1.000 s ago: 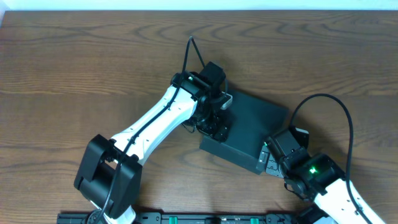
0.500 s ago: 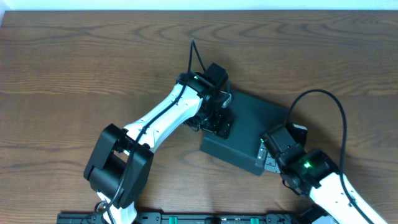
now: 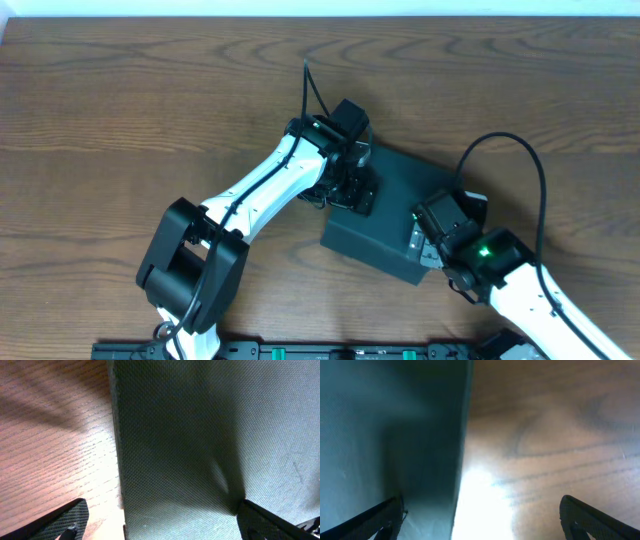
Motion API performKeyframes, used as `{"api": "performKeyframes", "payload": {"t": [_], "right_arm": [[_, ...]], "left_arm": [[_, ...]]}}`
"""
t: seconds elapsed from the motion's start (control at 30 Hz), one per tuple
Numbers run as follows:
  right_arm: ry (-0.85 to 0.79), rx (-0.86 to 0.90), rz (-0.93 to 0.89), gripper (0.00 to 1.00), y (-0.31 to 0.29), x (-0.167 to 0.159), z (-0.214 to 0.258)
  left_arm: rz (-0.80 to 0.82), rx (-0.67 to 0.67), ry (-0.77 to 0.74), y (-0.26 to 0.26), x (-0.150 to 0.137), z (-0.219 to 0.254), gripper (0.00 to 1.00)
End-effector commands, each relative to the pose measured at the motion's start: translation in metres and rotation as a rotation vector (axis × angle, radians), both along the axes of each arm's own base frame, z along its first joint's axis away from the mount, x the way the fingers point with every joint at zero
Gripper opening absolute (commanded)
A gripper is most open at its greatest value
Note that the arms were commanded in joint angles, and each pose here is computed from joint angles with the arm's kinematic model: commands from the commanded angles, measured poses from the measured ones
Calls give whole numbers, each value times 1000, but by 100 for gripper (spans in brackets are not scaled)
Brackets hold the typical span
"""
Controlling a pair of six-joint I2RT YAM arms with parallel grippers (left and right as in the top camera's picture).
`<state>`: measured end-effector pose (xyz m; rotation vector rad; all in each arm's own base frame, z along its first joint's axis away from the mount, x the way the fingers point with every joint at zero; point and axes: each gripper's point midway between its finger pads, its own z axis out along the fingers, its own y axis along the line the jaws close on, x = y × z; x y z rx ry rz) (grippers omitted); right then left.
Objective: Pack container
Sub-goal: 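Push the lid's front edge closed with the right gripper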
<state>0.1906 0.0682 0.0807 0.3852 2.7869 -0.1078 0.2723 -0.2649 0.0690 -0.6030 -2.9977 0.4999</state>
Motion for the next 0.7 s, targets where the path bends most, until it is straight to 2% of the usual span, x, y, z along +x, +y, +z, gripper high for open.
{"api": "performKeyframes", "payload": {"t": [0.0,0.2,0.53,0.67], "right_arm": [[13,116,66,99,17,-13,7],[-13,289,227,99,53,-40,30],[132,205,363,99,70,-70,6],[178,243,436,99,94,-80,-1]], "left_arm": [[14,49,-2,7,2,-9,95],[14,48,-3,7,2,-9,95],[14,48,-3,6,2,-9,95],[14,48,-4,7,3,-9,95]]}}
